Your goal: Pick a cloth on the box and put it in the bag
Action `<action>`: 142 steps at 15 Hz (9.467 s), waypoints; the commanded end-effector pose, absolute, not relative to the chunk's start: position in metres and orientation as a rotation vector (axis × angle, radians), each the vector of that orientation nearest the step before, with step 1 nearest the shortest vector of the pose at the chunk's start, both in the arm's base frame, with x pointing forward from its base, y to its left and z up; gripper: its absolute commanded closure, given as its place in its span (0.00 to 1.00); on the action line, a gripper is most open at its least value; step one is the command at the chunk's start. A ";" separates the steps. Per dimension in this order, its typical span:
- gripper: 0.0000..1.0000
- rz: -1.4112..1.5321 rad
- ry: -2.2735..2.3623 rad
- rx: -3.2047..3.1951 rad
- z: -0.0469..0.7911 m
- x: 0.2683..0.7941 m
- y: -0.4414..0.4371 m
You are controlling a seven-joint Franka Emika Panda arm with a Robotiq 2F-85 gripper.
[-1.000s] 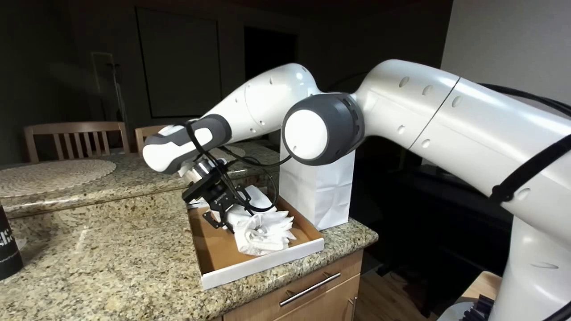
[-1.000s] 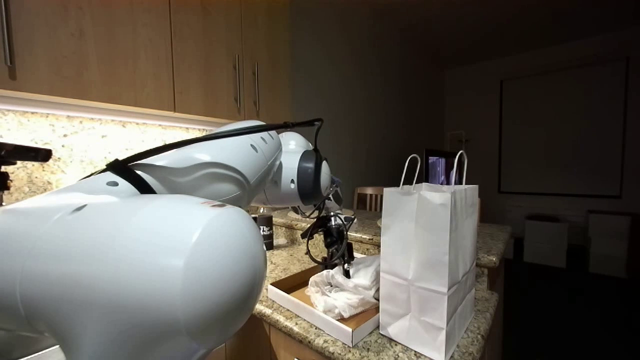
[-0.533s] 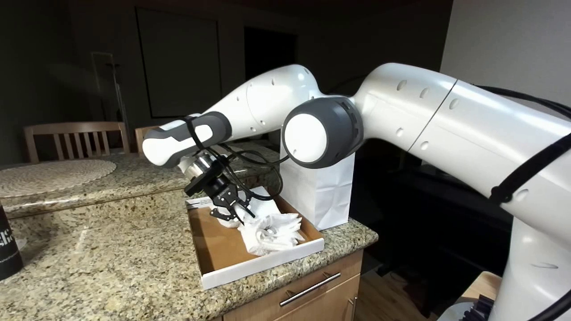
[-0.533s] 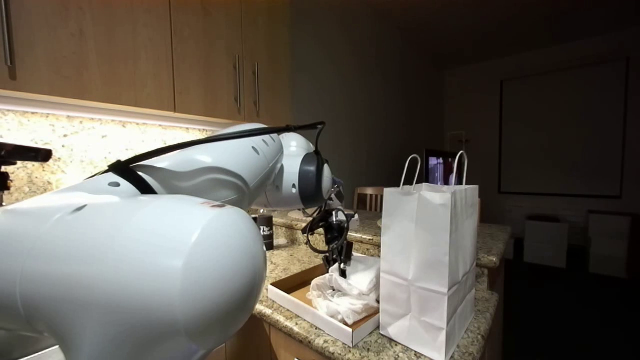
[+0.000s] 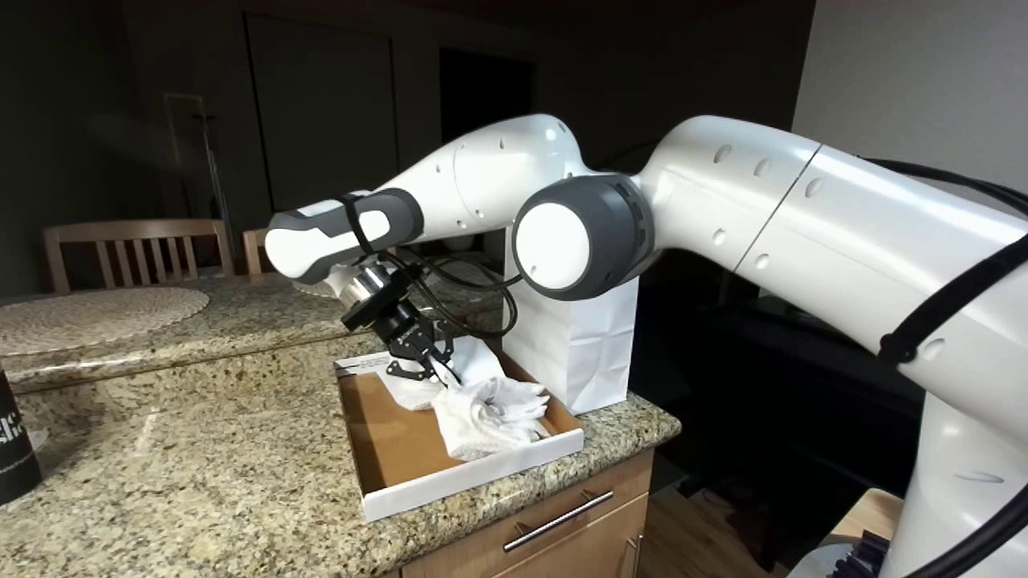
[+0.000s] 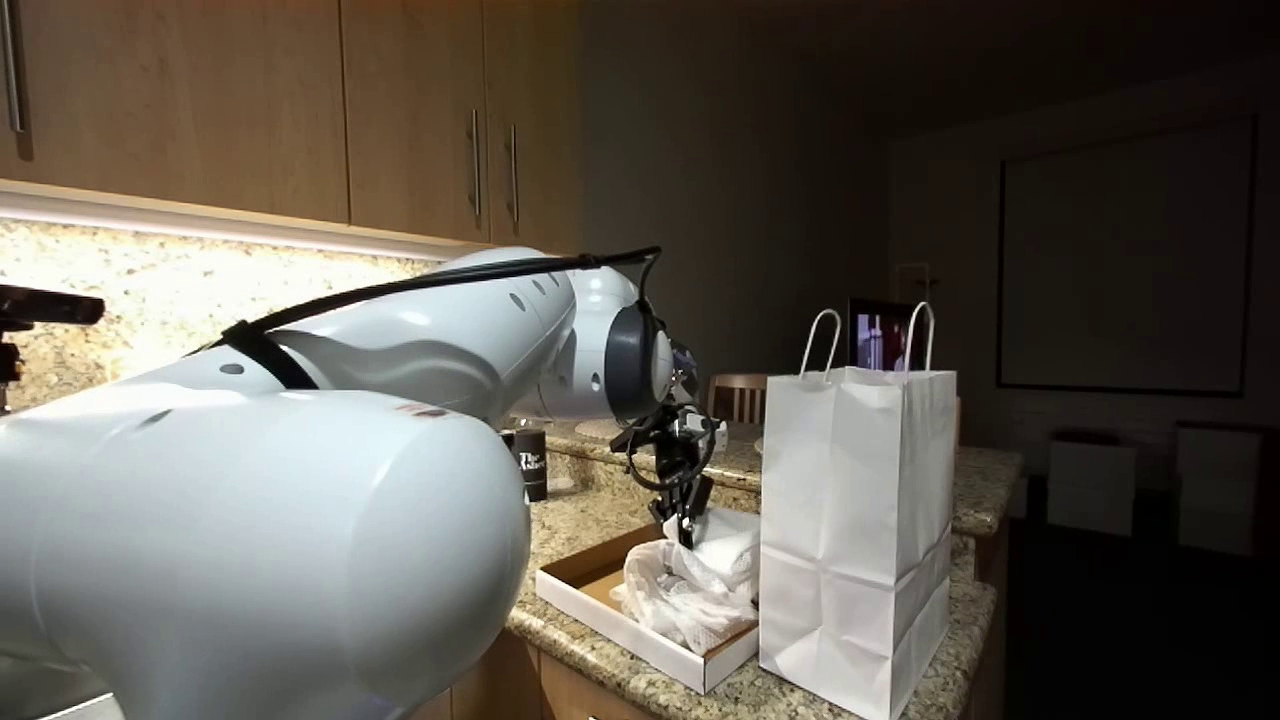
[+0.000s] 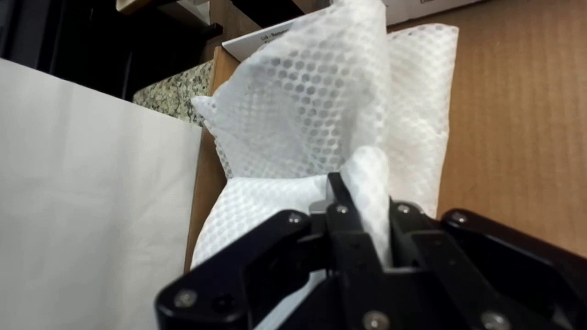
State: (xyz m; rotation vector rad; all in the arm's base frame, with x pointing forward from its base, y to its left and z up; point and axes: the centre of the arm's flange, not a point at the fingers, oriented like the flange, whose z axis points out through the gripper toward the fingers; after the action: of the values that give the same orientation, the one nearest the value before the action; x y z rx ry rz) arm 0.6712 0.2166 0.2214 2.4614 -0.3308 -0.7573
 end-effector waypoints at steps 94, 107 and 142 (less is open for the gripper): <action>0.92 -1.049 -0.621 2.962 0.549 0.501 -0.182; 0.92 -0.530 -0.551 3.068 0.676 0.467 -0.137; 0.92 -0.439 0.859 2.908 0.632 0.567 -0.226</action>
State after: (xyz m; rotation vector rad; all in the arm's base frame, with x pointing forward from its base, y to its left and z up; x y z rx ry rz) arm 0.5786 -0.1820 0.6899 2.9180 0.7721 -0.4229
